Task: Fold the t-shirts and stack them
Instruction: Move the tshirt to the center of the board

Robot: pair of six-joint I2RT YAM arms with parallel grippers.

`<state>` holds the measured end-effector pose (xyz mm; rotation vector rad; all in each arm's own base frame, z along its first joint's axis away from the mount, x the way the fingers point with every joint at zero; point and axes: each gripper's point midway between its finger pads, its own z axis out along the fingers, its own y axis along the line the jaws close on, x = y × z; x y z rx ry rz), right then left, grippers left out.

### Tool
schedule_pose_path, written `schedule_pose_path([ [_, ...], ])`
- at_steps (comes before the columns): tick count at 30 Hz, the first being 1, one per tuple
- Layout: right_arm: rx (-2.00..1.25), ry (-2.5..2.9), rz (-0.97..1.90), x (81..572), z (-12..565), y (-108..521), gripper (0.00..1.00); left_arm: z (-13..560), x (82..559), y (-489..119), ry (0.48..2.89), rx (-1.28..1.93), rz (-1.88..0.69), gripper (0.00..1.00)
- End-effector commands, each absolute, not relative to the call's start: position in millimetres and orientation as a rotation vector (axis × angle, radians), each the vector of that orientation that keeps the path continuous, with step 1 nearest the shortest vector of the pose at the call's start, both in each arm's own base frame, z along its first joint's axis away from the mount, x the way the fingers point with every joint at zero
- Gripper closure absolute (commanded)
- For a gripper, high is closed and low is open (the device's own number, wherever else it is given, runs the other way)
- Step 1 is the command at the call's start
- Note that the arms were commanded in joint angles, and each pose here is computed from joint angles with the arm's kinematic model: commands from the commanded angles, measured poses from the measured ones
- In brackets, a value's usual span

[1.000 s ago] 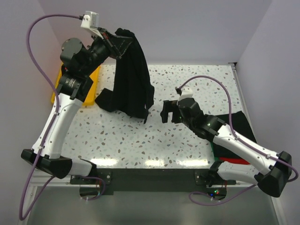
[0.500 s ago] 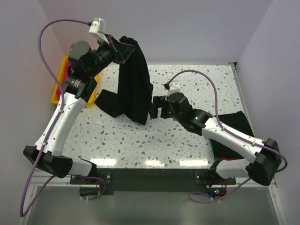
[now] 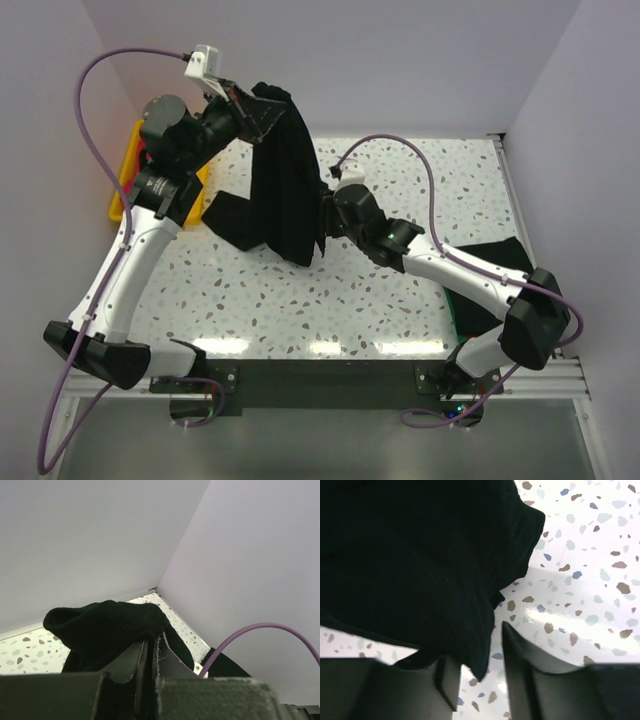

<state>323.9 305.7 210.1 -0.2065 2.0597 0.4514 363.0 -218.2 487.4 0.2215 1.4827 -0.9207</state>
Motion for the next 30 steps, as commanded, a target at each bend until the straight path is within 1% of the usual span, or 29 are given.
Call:
schedule_pose_path([
  [1,-0.143,1.937,0.503,333,248,309,0.63,519,345,-210,1.371,0.240,-0.903,1.00],
  [2,-0.144,1.935,0.500,334,250,309,0.70,519,345,-210,1.371,0.240,-0.903,1.00],
  [3,-0.144,1.936,0.498,334,252,309,0.85,518,344,-210,1.372,0.241,-0.904,1.00],
  [5,-0.152,1.938,0.486,333,255,307,0.97,519,342,-208,1.368,0.242,-0.898,1.00],
  [6,-0.144,1.931,0.475,333,259,303,1.00,518,341,-207,1.368,0.242,-0.892,1.00],
  [8,-0.143,1.923,0.455,332,267,296,1.00,520,340,-205,1.362,0.241,-0.876,1.00],
  [12,-0.139,1.870,0.417,324,301,274,1.00,532,332,-189,1.327,0.213,-0.805,1.00],
  [16,-0.132,1.758,0.418,308,360,246,1.00,555,318,-166,1.258,0.162,-0.722,1.00],
  [22,-0.115,1.587,0.456,280,442,208,1.00,602,275,-125,1.094,0.082,-0.613,1.00],
  [26,-0.124,1.472,0.562,251,495,191,1.00,634,233,-93,0.959,0.022,-0.556,1.00],
  [28,-0.127,1.408,0.627,235,524,183,1.00,640,221,-80,0.931,-0.014,-0.527,1.00],
  [29,-0.147,1.378,0.672,225,535,183,1.00,655,205,-70,0.862,-0.029,-0.517,1.00],
  [30,-0.147,1.345,0.705,217,549,179,1.00,660,199,-63,0.841,-0.055,-0.501,1.00],
])
